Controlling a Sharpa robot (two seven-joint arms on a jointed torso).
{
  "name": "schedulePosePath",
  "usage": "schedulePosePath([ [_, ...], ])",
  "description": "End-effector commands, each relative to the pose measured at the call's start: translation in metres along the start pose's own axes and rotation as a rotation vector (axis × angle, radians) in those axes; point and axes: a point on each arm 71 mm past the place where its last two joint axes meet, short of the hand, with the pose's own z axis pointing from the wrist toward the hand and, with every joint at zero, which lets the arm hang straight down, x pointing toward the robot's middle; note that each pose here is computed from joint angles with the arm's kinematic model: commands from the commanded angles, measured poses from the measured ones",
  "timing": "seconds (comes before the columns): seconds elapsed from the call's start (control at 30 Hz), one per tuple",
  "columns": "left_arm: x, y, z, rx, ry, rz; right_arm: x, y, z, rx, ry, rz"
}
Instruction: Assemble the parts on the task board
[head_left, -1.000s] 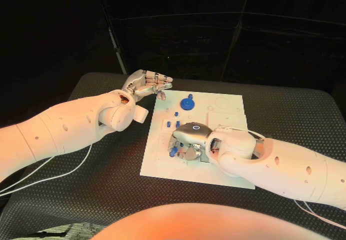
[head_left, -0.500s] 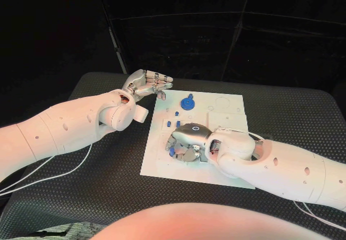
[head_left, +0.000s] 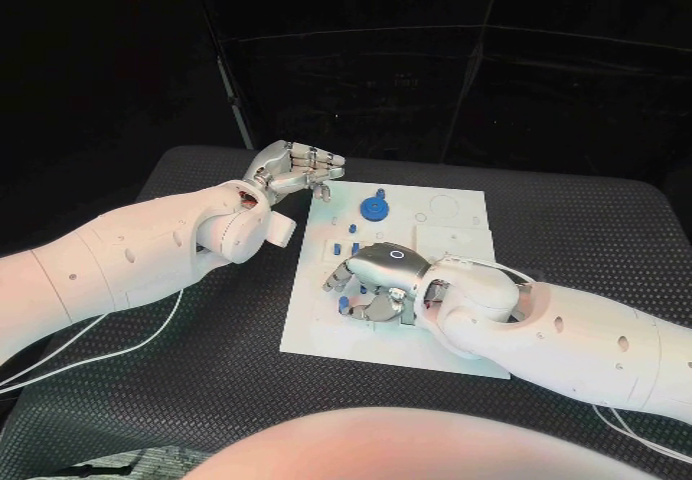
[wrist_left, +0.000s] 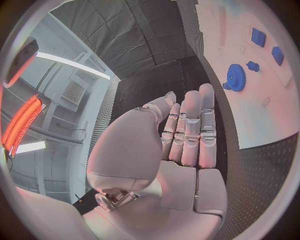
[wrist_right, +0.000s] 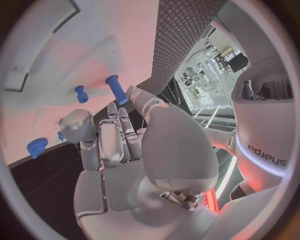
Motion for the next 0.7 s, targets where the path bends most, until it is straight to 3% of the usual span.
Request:
schedulePosePath([
  [0.03,-0.0007,-0.0010,-0.0001,0.001,0.009,-0.007,-0.011,-0.002,-0.017,-0.016,-0.093,0.069],
  [0.27,-0.0046,-0.0001,-0.0013,-0.004,0.002,-0.003,-0.033,-0.031,-0.067,0.137,-0.132,0.242],
  [0.33,-0.0052,0.0001,-0.0013,-0.005,0.001,-0.002,-0.042,-0.042,-0.081,0.190,-0.171,0.290],
  [0.43,-0.0057,0.0006,-0.0014,-0.006,0.000,-0.002,-0.055,-0.064,-0.107,0.281,-0.270,0.362],
  [0.5,-0.0058,0.0007,-0.0015,-0.007,0.000,-0.002,-0.059,-0.076,-0.122,0.340,-0.302,0.395],
  [0.6,-0.0056,0.0009,-0.0012,-0.008,0.001,-0.002,-0.061,-0.089,-0.138,0.415,-0.310,0.416],
  [0.7,-0.0052,0.0012,-0.0011,-0.007,0.007,-0.004,-0.060,-0.101,-0.155,0.528,-0.285,0.428],
])
